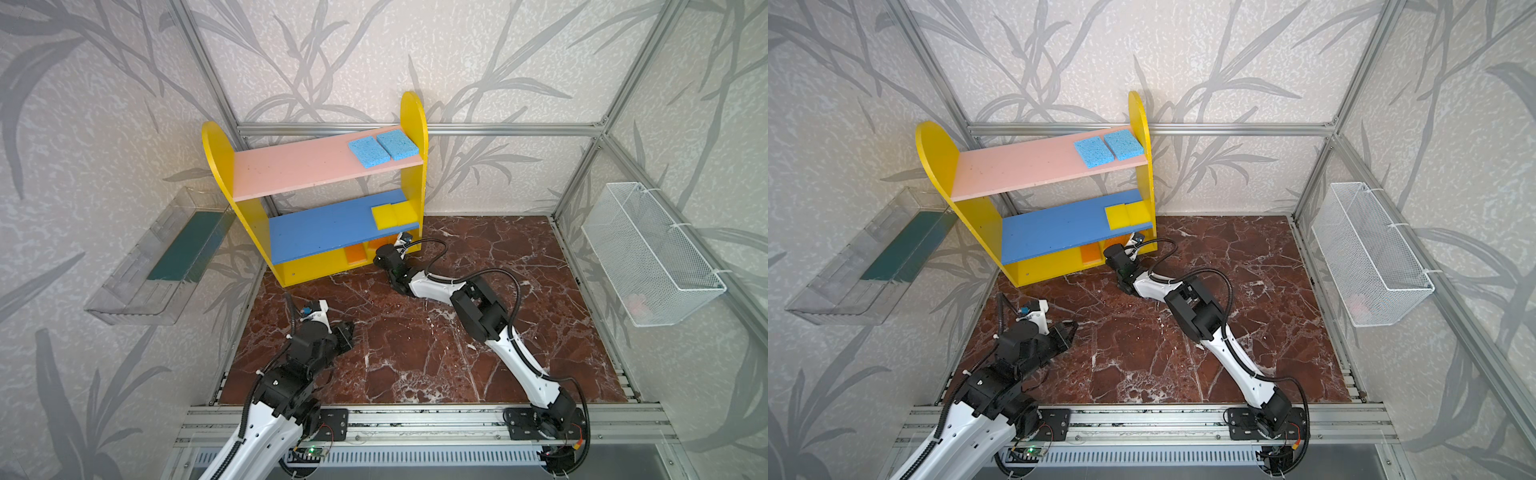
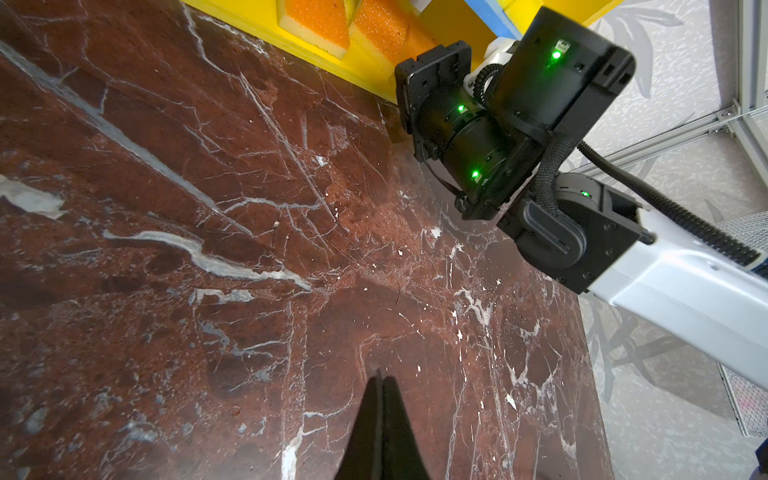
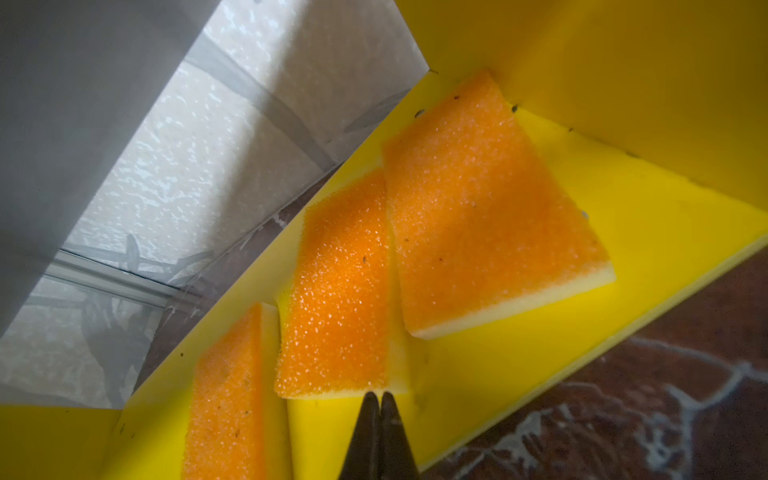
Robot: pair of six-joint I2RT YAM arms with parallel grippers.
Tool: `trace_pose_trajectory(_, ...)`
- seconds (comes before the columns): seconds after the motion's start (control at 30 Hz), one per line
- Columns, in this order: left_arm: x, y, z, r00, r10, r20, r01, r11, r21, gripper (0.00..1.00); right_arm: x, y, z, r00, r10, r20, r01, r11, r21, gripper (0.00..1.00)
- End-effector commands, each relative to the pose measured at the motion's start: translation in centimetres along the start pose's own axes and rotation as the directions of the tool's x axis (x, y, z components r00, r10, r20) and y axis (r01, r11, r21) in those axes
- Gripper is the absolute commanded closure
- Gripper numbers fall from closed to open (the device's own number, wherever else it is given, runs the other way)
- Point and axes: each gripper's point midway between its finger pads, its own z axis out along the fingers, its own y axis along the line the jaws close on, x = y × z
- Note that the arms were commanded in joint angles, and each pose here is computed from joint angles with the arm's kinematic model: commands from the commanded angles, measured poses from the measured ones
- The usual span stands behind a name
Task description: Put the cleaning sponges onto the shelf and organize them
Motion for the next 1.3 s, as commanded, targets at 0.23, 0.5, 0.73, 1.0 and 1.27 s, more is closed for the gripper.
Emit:
trace_pose_trajectory(0.23,-2.2,-1.4,-0.1,1.0,0.022,0.008,-0.022,0.999,-0.049,0.95,-1.2,-0.7,-2.8,0.986,-0.14,-0.089,0.132,0.988,-0.082,1.0)
trace_pose_trajectory(0.5,-6.2,-1.2,0.6,0.97,-0.028,0.24,0.04,0.998,-0.049,0.68,-3.1,1.7,-8.5,0.971,-0.204,-0.122,0.166,0.949,-0.268,0.85)
trace_pose_trajectory(0.73,-8.3,1.5,4.9,0.922,-0.171,0.347,0.194,0.98,-0.034,0.28,-5.9,0.2,-16.0,0.948,-0.269,-0.17,0.191,0.908,-0.372,0.62)
trace_pose_trajectory(1.0,-11.5,2.3,11.9,0.92,-0.174,0.35,0.19,0.982,-0.011,0.26,-10.1,-5.0,-24.8,0.941,-0.285,-0.181,0.205,0.909,-0.363,0.42)
trace_pose_trajectory(1.27,-13.5,3.1,16.8,0.933,-0.093,0.349,0.129,0.988,-0.083,0.35,-10.9,-8.5,-30.1,0.955,-0.261,-0.143,0.204,0.923,-0.326,0.46)
